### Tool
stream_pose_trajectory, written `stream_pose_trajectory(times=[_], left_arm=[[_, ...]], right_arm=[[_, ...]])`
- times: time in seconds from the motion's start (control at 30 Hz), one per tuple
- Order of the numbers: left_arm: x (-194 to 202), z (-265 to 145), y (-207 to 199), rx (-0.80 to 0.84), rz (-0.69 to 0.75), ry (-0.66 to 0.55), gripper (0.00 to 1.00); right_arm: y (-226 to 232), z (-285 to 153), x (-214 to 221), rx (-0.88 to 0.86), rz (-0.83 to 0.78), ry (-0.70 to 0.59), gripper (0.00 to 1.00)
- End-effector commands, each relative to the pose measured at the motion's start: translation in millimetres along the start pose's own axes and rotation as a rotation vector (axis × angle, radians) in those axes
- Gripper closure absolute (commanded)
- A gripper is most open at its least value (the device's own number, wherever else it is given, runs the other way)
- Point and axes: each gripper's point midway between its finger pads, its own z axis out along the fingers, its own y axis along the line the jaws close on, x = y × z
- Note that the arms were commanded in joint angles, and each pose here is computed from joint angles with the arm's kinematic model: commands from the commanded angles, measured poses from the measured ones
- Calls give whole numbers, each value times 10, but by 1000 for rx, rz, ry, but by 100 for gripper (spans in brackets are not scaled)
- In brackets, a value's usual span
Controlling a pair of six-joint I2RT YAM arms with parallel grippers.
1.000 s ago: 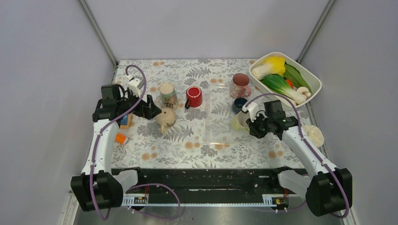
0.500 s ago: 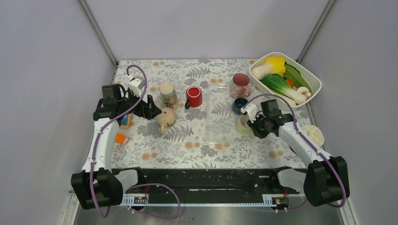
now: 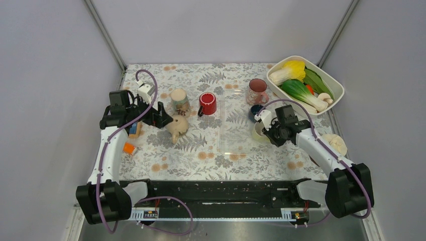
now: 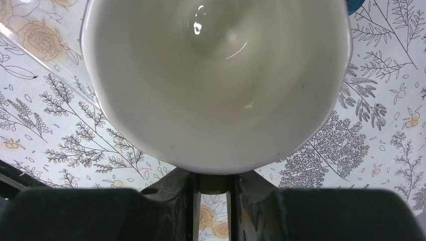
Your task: Turn the mug right side up
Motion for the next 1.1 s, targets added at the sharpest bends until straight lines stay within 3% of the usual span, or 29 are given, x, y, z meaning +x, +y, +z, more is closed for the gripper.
stream_pose_trajectory(times=[0.0,0.33,0.57,0.7,0.9,1.07], left_arm=[[-47,0,1,13,38,-23,1],[-45,2,7,17,33,-26,1],[-25,35,21,22,34,-25,1],[16,118,98,-7,27,11,1],[322,427,211,-159,145,182,1],[553,507,338,-303,187,285,1]], right_arm=[[-167,-144,-355,79,-38,-96,77],[-172,-364,-432,112,-66,-133,46],[-225,-787,-597,180,-121,-231,24],[-202,-1151,-768,215,-122,-347,2],[110,-1659,-1131,113,-60,-611,0],[348,-1741,-1284,-10,-14,-726,0]])
